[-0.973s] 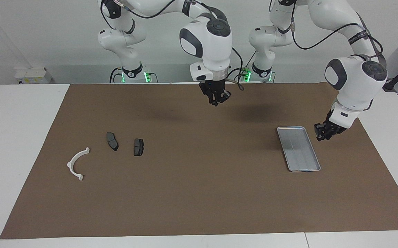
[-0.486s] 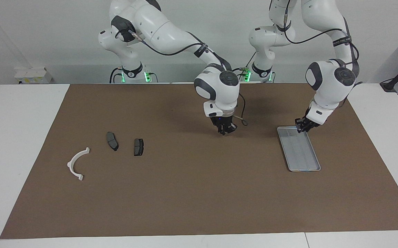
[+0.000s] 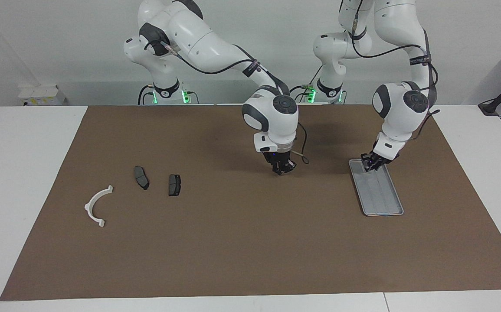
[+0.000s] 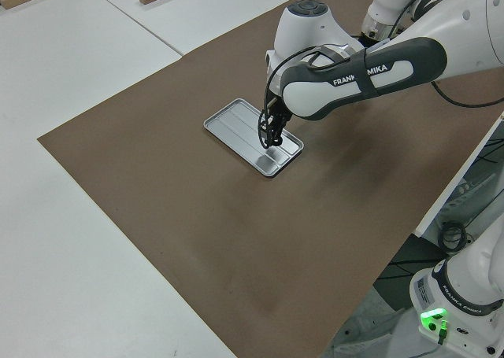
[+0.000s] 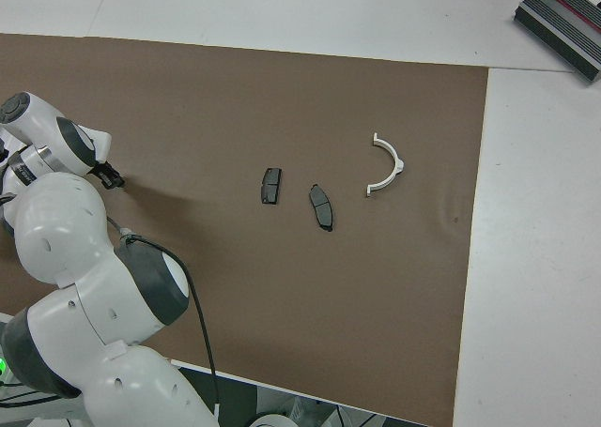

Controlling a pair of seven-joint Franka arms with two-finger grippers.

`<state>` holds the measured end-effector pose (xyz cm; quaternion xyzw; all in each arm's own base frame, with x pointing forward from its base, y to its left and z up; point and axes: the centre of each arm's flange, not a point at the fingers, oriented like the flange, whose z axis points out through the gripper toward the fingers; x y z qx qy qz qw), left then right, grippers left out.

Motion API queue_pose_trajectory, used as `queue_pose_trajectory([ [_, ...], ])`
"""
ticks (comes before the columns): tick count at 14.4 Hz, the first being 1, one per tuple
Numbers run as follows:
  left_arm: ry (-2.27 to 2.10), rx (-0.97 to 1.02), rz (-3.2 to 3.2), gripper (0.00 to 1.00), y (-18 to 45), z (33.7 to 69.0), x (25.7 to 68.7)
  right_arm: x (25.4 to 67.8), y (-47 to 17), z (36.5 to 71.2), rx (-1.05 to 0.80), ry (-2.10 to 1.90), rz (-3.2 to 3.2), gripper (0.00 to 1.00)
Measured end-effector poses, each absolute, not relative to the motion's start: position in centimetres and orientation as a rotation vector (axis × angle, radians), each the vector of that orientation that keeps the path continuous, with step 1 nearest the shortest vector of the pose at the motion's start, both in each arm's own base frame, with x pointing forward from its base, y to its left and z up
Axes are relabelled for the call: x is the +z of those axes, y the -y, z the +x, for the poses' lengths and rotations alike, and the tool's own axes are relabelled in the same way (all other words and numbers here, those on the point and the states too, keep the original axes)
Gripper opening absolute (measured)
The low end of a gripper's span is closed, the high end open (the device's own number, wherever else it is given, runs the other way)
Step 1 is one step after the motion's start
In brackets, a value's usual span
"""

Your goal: Pick bearing gear from pile to tray

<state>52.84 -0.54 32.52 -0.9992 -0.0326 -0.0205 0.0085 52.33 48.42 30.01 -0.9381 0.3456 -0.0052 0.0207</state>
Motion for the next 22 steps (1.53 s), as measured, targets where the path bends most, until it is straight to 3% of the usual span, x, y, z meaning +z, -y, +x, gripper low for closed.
queue_pose_trajectory([
  [2,0.107,-0.082,-3.123,0.35,0.6,52.8,31.5,30.0,-48.4,52.4,-0.016,-1.072,-2.909,0.3],
  [3,0.108,-0.081,-3.123,0.35,0.6,52.8,31.2,30.1,-48.4,52.4,-0.017,-1.073,-2.908,0.37],
  [8,0.108,-0.079,-3.123,0.35,0.7,52.8,30.9,32.4,-47.7,53.8,-0.026,-1.112,-2.911,0.96],
  [9,0.108,-0.082,-3.123,0.35,0.7,52.8,30.9,33.8,-46.6,55.1,-0.036,-1.147,-2.895,1.0],
  [12,0.107,-0.092,-3.123,0.35,0.7,52.7,30.4,38.7,-42.1,58.9,-0.084,-1.152,-2.842,1.0],
  [16,0.107,-0.094,-3.123,0.35,0.7,52.6,30.0,42.2,-39.1,60.1,-0.073,-1.094,-2.836,1.0],
  [20,0.073,0.003,-3.12,0.78,0.5,53.1,31.3,42.8,-34.1,62.4,-0.017,-0.891,-2.906,1.0],
  [22,0.057,0.044,-3.117,1.0,0.6,55.2,36.3,43.6,-30.1,63.8,0.003,-0.735,-2.957,1.0],
])
